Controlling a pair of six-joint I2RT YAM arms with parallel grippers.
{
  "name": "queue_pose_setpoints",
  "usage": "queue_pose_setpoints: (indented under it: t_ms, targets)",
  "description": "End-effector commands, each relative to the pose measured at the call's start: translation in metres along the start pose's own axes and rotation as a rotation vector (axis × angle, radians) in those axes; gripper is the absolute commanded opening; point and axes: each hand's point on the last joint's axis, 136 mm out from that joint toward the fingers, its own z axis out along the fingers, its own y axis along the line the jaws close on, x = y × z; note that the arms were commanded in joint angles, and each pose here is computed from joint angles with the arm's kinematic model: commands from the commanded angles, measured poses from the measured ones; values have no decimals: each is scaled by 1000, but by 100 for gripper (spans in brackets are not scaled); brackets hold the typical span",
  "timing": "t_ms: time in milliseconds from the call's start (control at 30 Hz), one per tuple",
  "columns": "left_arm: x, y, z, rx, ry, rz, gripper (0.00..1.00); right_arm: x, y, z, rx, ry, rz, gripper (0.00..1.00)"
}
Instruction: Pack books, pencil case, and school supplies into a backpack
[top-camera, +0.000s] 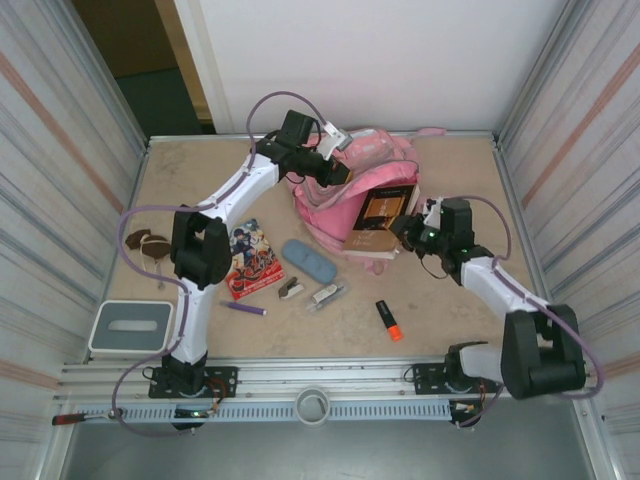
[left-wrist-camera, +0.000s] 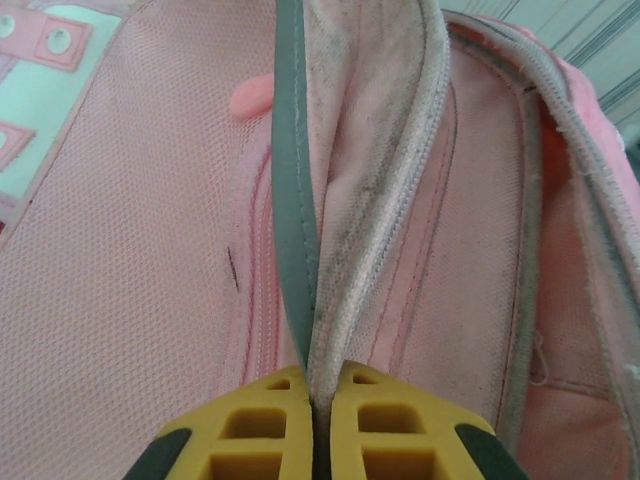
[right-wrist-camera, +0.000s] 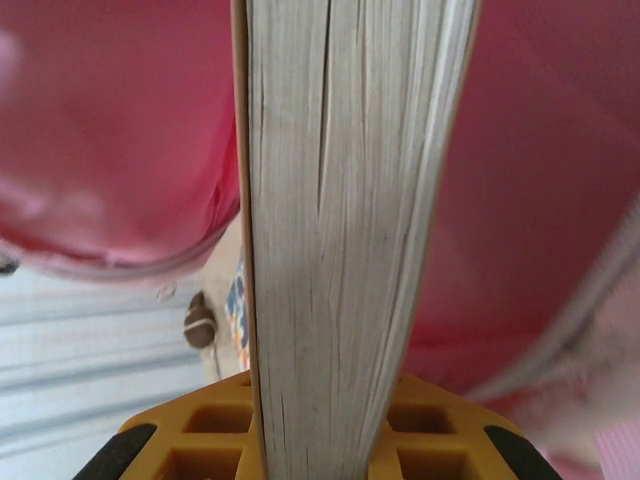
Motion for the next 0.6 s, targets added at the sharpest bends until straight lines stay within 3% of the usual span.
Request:
queue_pose_setpoints:
  t_ms: [0,567]
  targets:
    - [-60,-41,-38,86,-159,111,0,-46,54,5,-159,-204,-77,0]
    - [-60,-44,-30,158,-155,80,0,-115,48,98,-163,-622,122,2]
